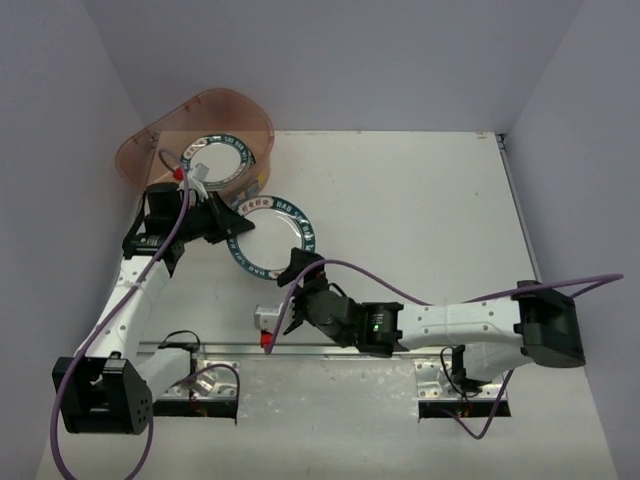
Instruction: Place the plates into the plastic bin on the countertop
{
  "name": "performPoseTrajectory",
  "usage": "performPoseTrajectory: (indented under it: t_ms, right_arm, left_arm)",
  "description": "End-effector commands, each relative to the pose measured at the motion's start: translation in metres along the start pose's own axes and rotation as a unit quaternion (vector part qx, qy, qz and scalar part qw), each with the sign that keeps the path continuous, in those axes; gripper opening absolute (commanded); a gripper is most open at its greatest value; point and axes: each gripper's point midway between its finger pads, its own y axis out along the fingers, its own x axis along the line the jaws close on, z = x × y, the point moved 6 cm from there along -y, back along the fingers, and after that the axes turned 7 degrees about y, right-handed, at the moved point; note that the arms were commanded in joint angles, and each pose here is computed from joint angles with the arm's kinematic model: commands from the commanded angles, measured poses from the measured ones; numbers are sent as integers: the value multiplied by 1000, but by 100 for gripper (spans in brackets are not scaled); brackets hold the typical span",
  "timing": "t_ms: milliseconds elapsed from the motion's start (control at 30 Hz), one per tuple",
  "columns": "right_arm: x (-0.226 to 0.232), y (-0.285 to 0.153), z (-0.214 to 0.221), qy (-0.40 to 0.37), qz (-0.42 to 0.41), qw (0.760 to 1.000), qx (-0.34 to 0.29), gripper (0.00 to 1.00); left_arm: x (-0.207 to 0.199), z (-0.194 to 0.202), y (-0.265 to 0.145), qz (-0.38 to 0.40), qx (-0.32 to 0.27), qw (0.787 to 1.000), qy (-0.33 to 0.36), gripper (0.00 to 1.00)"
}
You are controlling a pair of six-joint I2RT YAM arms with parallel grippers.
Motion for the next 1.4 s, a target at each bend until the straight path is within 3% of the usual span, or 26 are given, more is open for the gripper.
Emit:
performPoseTrajectory:
  t_ms: [0,67,133,167,233,267,300,367,433,500,533,600,667,733,900,1033,1133,1200,1267,1367]
  right_arm:
    - [-45,-17,27,222,45,974,-6,99]
    - [-47,-17,59,324,14,945,35,99]
    - [-68,-17,105,446,83,884,111,99]
    - [-74,-20,122,471,108,862,155,99]
    - [-82,-28,170,599,151,753,227,99]
    - [-84,-29,185,645,157,709,235,99]
    - [-86,-32,194,668,159,687,236,99]
    - [-90,-34,208,709,176,654,197,99]
    - [-103,-35,206,734,167,647,122,99]
    - [-113,-40,211,775,152,609,70,99]
    - [-117,-38,202,784,116,608,48,99]
    - [-130,-38,193,827,39,561,-11,99]
    - [-142,-39,185,843,-1,534,-63,99]
    - [-147,-41,176,843,-36,528,-91,99]
    - [-151,-51,167,832,-51,541,-110,99]
    - [-151,-55,167,827,-45,551,-104,99]
    - [-150,-58,169,819,-33,565,-93,99]
    - [-152,-61,170,814,-28,574,-84,99]
    - [-153,-63,170,813,-23,576,-74,99]
    - [-155,-66,170,811,-13,580,-74,99]
  left_arm:
    - [-7,-85,-17,-38,-139,989,-19,0]
    - [10,-116,-28,-70,-199,975,-64,0]
    - [26,-149,-40,-105,-258,955,-104,0]
    - [26,-161,-44,-112,-276,949,-107,0]
    - [42,-185,-42,-139,-311,930,-141,0]
    - [49,-195,-39,-148,-324,922,-151,0]
    - [57,-200,-36,-159,-330,917,-160,0]
    - [73,-217,-25,-161,-346,909,-168,0]
    - [89,-230,-10,-160,-348,908,-169,0]
    - [105,-243,5,-160,-347,909,-165,0]
    - [103,-250,3,-156,-355,908,-158,0]
    - [120,-260,16,-159,-354,909,-151,0]
    - [133,-265,26,-157,-353,912,-139,1]
    - [143,-265,33,-155,-347,916,-130,3]
    - [169,-261,53,-169,-318,923,-135,11]
    - [189,-255,64,-194,-297,922,-157,32]
    - [209,-252,79,-221,-238,930,-175,51]
    - [213,-263,80,-240,-219,928,-181,69]
    - [216,-264,84,-251,-198,929,-185,99]
    - [227,-254,100,-290,-145,927,-190,100]
